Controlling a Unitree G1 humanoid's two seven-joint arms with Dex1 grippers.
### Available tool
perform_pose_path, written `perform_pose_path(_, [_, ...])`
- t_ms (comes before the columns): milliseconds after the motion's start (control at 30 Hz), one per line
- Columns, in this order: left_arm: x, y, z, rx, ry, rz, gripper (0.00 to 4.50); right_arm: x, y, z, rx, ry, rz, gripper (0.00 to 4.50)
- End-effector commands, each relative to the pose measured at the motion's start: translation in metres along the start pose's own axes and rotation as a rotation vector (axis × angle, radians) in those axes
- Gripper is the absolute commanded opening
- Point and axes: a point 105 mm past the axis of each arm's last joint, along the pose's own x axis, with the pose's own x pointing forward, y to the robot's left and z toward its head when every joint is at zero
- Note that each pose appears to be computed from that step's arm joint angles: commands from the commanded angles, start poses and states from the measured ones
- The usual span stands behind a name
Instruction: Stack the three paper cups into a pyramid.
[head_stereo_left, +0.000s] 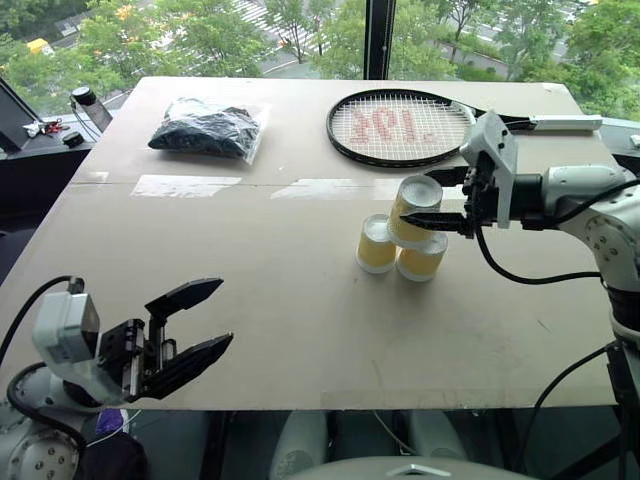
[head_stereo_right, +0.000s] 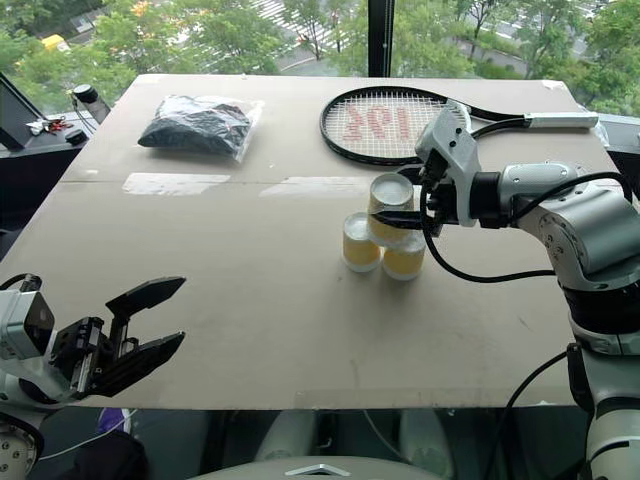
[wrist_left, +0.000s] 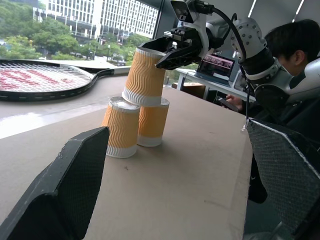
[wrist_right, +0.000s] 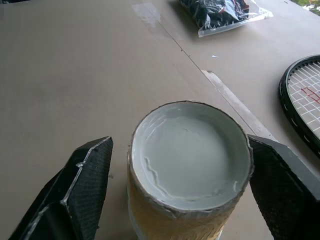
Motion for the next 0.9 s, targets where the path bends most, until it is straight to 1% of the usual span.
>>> perform_pose_path(33, [0.002,-0.002,0.003,0.002,-0.013,-0.009,4.5,-0.008,0.0,0.015,-0.063,-0.045,-0.023,4.45])
perform_pose_path(133, [0.005,-0.002,0.002,-0.002,-0.013,-0.004,4.5,-0.016,0.001,0.022,-0.088,-0.076,-0.035,4.45])
perform_pose_path(200, [0.009,0.004,-0.002,-0.016,0.004,0.042,4.5,-0.031,0.007,0.029,-0.126,-0.121,-0.02,4.45])
perform_pose_path(267, [0.015,0.011,-0.01,-0.013,0.05,0.108,4.5,-0.045,0.014,0.03,-0.175,-0.162,-0.016,4.45])
perform_pose_path(367, [0.022,0.013,-0.014,-0.024,0.053,0.132,4.5,-0.058,0.019,0.017,-0.172,-0.175,-0.043,4.45])
perform_pose_path(467, [0.027,0.015,-0.019,-0.054,0.054,0.158,4.5,-0.072,0.022,0.002,-0.106,-0.206,-0.091,4.45])
perform_pose_path(533, [0.027,0.018,-0.025,-0.073,0.075,0.191,4.5,-0.083,0.026,-0.016,-0.067,-0.19,-0.121,4.45])
perform_pose_path(600, [0.025,0.023,-0.032,-0.092,0.109,0.247,4.5,-0.1,0.032,-0.047,0.012,-0.157,-0.176,4.45])
perform_pose_path(633, [0.024,0.024,-0.034,-0.096,0.121,0.262,4.5,-0.106,0.036,-0.058,0.038,-0.145,-0.194,4.45])
perform_pose_path(700, [0.021,0.026,-0.04,-0.101,0.168,0.291,4.5,-0.122,0.046,-0.088,0.081,-0.087,-0.243,4.45])
perform_pose_path(833, [0.014,0.027,-0.047,-0.102,0.225,0.307,4.5,-0.138,0.061,-0.118,0.12,-0.036,-0.293,4.45])
perform_pose_path(900, [0.009,0.031,-0.054,-0.1,0.278,0.319,4.5,-0.143,0.067,-0.134,0.129,-0.008,-0.322,4.45])
